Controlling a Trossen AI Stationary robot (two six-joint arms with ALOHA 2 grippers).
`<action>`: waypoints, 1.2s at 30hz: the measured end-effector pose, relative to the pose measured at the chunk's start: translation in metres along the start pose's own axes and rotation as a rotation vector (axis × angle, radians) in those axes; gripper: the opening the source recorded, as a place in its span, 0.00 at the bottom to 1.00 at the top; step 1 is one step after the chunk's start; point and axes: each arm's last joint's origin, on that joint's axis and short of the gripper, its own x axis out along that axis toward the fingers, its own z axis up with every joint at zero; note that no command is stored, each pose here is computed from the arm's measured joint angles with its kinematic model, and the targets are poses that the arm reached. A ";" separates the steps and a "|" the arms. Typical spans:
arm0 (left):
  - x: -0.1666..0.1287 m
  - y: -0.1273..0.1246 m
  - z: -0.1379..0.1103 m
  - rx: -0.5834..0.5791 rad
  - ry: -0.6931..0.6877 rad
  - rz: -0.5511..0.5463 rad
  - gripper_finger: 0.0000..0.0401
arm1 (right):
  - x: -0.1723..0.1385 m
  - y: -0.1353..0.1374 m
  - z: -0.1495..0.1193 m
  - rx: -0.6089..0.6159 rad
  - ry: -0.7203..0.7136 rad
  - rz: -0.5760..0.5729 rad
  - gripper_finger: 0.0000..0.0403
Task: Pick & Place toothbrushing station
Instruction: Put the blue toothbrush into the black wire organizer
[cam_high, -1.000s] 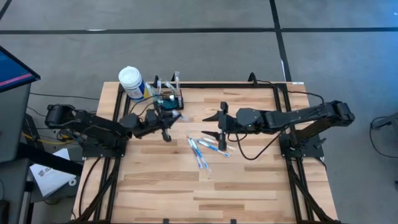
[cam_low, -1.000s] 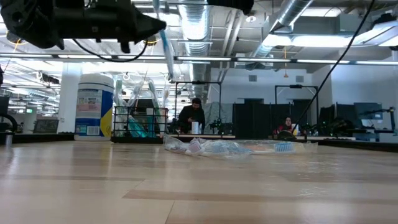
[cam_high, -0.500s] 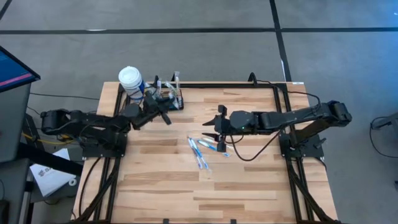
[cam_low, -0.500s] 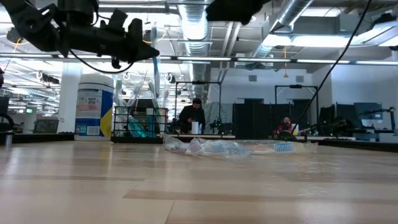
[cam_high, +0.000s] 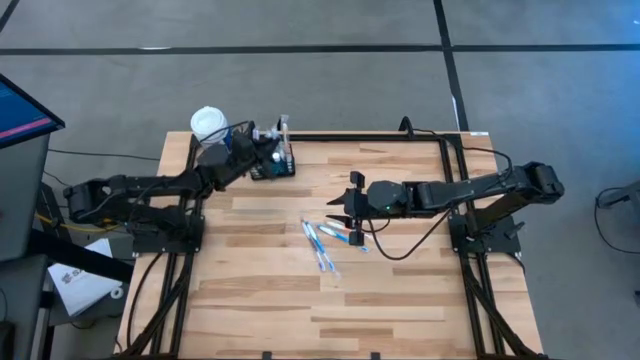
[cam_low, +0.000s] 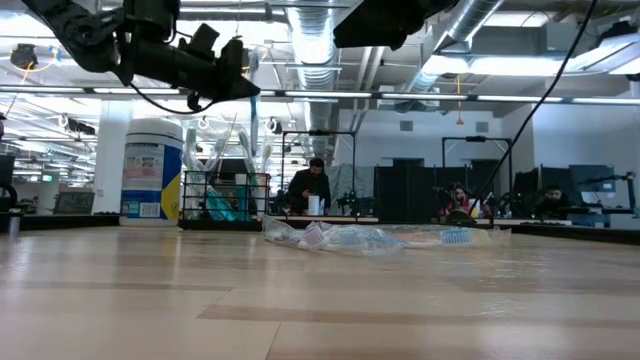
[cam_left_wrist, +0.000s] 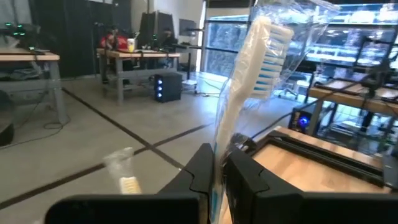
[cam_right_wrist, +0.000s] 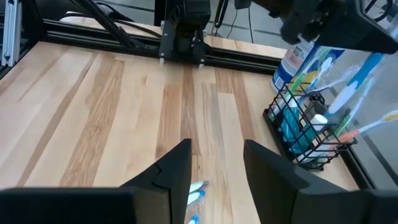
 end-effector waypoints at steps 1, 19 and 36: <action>0.001 0.001 -0.001 -0.001 0.006 0.006 0.03 | 0.000 0.000 0.000 0.000 0.000 0.000 0.33; 0.018 0.005 -0.022 -0.026 0.028 0.059 0.03 | 0.000 0.000 0.000 -0.003 -0.002 0.000 0.32; 0.030 0.009 -0.042 -0.025 0.058 0.097 0.03 | 0.000 0.000 -0.002 -0.007 0.018 0.003 0.32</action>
